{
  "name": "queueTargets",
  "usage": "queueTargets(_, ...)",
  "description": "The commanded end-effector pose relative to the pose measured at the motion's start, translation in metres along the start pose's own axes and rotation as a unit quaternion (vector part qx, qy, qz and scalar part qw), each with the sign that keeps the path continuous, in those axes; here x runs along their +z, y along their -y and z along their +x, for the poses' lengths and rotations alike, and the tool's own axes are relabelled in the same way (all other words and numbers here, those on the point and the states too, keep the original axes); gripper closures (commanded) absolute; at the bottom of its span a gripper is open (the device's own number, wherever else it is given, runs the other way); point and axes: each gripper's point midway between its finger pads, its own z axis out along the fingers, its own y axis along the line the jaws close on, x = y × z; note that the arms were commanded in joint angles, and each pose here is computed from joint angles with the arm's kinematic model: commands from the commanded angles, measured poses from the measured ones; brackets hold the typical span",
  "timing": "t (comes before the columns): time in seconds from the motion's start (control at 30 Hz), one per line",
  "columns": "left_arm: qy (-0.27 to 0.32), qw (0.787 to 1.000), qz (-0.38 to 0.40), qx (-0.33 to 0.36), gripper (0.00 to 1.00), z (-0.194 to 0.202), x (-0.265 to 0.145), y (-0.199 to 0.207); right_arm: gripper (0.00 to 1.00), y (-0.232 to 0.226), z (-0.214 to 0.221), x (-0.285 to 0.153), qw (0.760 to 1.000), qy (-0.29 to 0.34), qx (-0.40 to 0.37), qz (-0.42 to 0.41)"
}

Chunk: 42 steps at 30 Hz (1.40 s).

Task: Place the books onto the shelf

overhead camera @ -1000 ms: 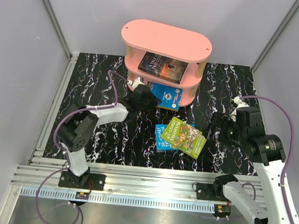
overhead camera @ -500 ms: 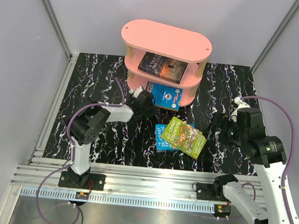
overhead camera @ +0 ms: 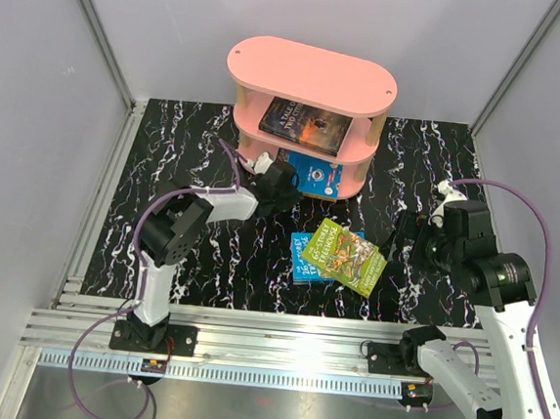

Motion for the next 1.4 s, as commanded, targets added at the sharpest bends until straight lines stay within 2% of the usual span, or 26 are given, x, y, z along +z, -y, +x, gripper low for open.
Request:
queueTargets(0.0, 0.035, 0.999, 0.017, -0.018, 1.0, -0.018, 0.008, 0.024, 0.0, -0.004, -0.008, 0.0, 1.0, 0.013, -0.009, -0.008)
queueTargets(0.17, 0.038, 0.999, 0.023, -0.015, 1.0, -0.025, 0.019, 0.044, 0.0, -0.004, -0.008, 0.002, 1.0, 0.009, -0.01, -0.007)
queueTargets(0.37, 0.049, 0.999, 0.015, -0.02, 1.0, -0.037, 0.026, 0.044, 0.0, -0.004, -0.007, 0.003, 1.0, 0.007, -0.011, -0.007)
queueTargets(0.87, 0.097, 0.993, -0.053, -0.04, 1.0, -0.089, 0.006, -0.026, 0.0, -0.007, -0.007, 0.005, 1.0, 0.007, -0.015, -0.016)
queueTargets(1.0, 0.112, 0.991, -0.051, -0.052, 1.0, -0.11, 0.002, -0.035, 0.0, -0.008, -0.007, 0.004, 1.0, 0.006, -0.017, -0.019)
queueTargets(1.13, 0.114, 0.992, -0.037, -0.038, 0.99, -0.121, -0.012, -0.025, 0.0, -0.009, -0.003, 0.008, 1.0, -0.002, -0.017, -0.022)
queueTargets(1.2, 0.099, 0.995, -0.021, -0.016, 0.93, -0.124, -0.021, -0.014, 0.0, -0.011, 0.004, 0.016, 0.999, -0.025, -0.016, -0.028)
queueTargets(1.23, 0.059, 0.998, -0.007, 0.005, 0.85, -0.113, -0.024, -0.01, 0.0, -0.011, 0.007, 0.021, 0.999, -0.039, -0.017, -0.024)
queueTargets(1.3, 0.016, 0.999, 0.007, 0.027, 0.73, -0.103, -0.03, -0.002, 0.0, -0.01, 0.007, 0.027, 0.999, -0.05, -0.012, -0.015)
queueTargets(1.37, -0.023, 0.998, 0.027, 0.049, 0.51, -0.087, -0.037, 0.002, 0.0, -0.015, 0.006, 0.034, 0.997, -0.069, 0.002, -0.019)
